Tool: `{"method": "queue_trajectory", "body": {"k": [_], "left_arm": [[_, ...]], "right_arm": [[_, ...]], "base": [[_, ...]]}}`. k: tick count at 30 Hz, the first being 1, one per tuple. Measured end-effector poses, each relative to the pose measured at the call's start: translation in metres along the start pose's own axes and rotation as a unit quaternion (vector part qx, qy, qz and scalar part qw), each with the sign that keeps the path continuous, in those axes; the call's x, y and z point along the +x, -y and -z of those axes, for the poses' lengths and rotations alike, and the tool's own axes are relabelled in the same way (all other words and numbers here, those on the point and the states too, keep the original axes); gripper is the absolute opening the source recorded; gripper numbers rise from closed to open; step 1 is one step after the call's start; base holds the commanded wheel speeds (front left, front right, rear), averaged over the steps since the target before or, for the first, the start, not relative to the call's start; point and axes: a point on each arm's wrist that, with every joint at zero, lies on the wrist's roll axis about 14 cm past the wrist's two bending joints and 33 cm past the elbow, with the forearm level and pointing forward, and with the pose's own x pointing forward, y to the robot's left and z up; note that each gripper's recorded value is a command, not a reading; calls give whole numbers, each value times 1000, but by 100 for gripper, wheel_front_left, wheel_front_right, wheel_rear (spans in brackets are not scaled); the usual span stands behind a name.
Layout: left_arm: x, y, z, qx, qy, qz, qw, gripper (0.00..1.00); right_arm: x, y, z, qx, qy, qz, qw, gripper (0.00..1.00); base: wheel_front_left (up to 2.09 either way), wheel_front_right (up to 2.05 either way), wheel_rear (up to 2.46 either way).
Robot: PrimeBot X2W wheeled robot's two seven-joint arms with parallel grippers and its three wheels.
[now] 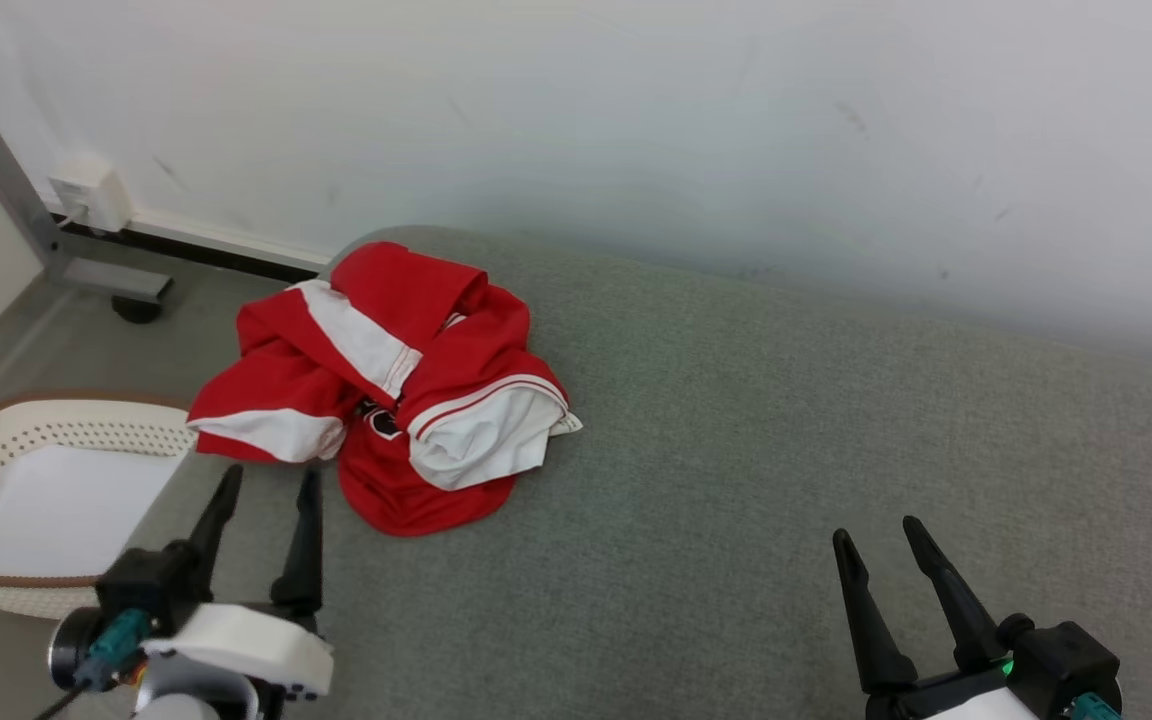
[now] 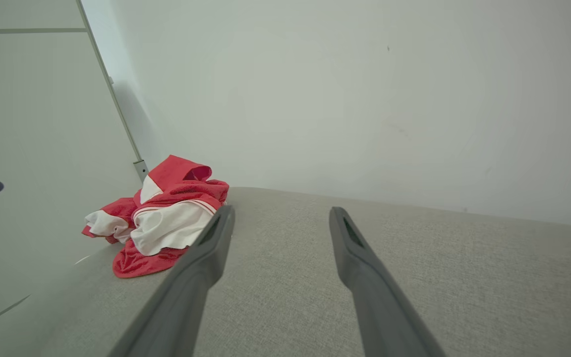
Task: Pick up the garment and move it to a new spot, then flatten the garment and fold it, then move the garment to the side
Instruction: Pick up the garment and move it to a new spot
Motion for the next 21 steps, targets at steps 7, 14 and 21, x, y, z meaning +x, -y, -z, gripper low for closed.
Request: {"method": "queue_trajectory", "body": {"k": [7, 14, 21], "left_arm": [[47, 14, -2, -5, -34, 41, 999, 100], [96, 23, 7, 27, -100, 73, 992, 100], [128, 45, 44, 35, -205, 114, 972, 100]], "right_arm": [[-6, 18, 0, -7, 1, 25, 1000, 100], [-10, 40, -6, -14, 8, 54, 998, 100], [-23, 70, -11, -18, 15, 98, 995, 100]], "base": [[0, 0, 0], [0, 0, 0], [0, 0, 0]]}}
